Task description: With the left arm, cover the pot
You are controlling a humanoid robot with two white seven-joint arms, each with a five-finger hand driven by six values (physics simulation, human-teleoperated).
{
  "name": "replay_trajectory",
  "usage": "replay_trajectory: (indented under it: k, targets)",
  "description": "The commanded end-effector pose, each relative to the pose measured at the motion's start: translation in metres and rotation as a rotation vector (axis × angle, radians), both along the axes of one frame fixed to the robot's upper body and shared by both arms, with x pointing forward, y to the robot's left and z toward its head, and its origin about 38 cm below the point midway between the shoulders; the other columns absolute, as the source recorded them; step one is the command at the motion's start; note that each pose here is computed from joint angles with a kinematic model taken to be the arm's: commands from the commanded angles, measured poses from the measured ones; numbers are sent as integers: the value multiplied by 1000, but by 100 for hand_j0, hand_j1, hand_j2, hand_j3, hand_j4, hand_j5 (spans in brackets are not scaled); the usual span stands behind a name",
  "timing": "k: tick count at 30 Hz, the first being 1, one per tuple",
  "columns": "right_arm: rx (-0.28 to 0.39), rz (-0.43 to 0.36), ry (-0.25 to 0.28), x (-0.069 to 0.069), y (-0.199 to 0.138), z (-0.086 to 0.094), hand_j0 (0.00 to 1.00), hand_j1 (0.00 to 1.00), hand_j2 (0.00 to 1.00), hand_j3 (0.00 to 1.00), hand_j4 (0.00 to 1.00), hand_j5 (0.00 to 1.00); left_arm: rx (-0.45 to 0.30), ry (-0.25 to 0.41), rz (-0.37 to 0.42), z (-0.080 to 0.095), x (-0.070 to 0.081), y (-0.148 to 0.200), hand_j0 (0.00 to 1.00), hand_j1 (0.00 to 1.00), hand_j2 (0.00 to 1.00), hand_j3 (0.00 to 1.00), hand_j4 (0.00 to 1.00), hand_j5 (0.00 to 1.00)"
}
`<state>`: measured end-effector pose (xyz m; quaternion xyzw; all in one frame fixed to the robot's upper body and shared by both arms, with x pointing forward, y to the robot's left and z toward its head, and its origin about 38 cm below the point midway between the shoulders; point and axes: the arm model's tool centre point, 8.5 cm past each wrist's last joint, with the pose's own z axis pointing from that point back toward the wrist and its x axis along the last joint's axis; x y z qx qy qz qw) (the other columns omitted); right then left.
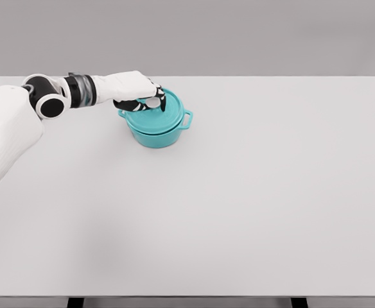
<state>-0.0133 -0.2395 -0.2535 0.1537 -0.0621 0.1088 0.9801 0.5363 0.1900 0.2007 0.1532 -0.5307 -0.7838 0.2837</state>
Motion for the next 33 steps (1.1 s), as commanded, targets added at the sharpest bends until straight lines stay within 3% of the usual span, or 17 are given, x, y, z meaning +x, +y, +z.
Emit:
replay_trajectory:
  k: [1, 10, 14, 22, 30, 33]
  targets:
    - [0, 0, -1, 0, 0, 0, 100, 100, 100, 100, 100, 100, -4, 3, -1, 0, 0, 0, 55, 55, 55, 55, 55, 55]
    - [0, 0, -1, 0, 0, 0, 100, 100, 100, 100, 100, 100, -6, 8, -5, -3, -2, -2, 55, 55, 55, 55, 55, 55]
    - [0, 0, -1, 0, 0, 0, 100, 100, 100, 100, 100, 100, -7, 7, -5, -2, -2, -2, 63, 63, 63, 63, 63, 63]
    - [0, 0, -1, 0, 0, 0, 100, 100, 100, 100, 100, 100, -7, 7, -1, -3, -1, 0, 64, 64, 64, 64, 64, 64]
    - [0, 0, 0, 0, 0, 0, 100, 100, 100, 100, 100, 100, -15, 10, -1, -2, -1, 0, 78, 78, 78, 78, 78, 78]
    - [0, 0, -1, 0, 0, 0, 100, 100, 100, 100, 100, 100, -15, 10, -1, -2, -1, 0, 78, 78, 78, 78, 78, 78]
